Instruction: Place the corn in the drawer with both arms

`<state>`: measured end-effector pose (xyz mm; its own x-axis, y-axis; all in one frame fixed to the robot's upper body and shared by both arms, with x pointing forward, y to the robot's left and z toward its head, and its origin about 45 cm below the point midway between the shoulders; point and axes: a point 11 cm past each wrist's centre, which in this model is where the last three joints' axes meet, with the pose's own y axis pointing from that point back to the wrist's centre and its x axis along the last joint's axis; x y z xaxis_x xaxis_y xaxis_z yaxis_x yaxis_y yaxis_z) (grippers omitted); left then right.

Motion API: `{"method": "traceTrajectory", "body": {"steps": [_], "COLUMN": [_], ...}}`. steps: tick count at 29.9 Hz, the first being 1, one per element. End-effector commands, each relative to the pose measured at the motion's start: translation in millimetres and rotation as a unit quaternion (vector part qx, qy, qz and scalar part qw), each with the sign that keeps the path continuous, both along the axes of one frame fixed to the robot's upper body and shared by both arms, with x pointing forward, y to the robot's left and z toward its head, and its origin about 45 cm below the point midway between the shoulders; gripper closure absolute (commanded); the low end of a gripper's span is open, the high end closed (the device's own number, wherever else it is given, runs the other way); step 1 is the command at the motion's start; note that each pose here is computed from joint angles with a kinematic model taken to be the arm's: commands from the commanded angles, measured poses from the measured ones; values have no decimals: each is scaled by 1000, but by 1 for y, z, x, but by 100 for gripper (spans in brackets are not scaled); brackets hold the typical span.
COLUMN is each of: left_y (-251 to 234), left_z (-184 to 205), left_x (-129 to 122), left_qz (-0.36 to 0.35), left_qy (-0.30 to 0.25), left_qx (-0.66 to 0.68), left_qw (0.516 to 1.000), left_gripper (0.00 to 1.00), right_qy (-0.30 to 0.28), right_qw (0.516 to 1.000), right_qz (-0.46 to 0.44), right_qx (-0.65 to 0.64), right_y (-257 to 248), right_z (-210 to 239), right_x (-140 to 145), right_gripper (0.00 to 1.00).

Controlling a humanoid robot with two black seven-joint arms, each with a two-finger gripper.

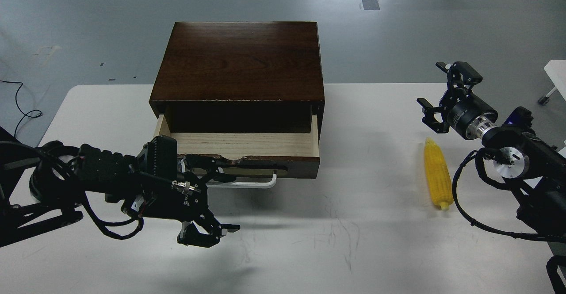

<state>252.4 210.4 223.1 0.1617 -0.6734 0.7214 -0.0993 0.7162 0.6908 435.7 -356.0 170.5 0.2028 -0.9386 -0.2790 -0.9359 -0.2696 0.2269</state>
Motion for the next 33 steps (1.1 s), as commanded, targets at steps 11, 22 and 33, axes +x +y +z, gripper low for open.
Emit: {"method": "traceTrajectory", "body": {"steps": [11,22,33], "left_y": [-6,-7,6], "left_z": [13,24,57], "left_x": [6,9,14], "left_qz": [-15,-25,-43], "left_qy": [-35,-64,-160], "left_qx": [-40,-70,-173], "left_qw": [998,995,971], "left_gripper": [1,1,1], "right_qy": [-2,1,6], "right_qw": [1000,1000,1000], "right_qz": [-2,-6,-10], "right_qx": [-3,-4,-6], "right_y": [-4,-6,-9], "right_z": [2,0,-3], "right_x": [0,0,-1], "right_gripper": [0,0,0]}}
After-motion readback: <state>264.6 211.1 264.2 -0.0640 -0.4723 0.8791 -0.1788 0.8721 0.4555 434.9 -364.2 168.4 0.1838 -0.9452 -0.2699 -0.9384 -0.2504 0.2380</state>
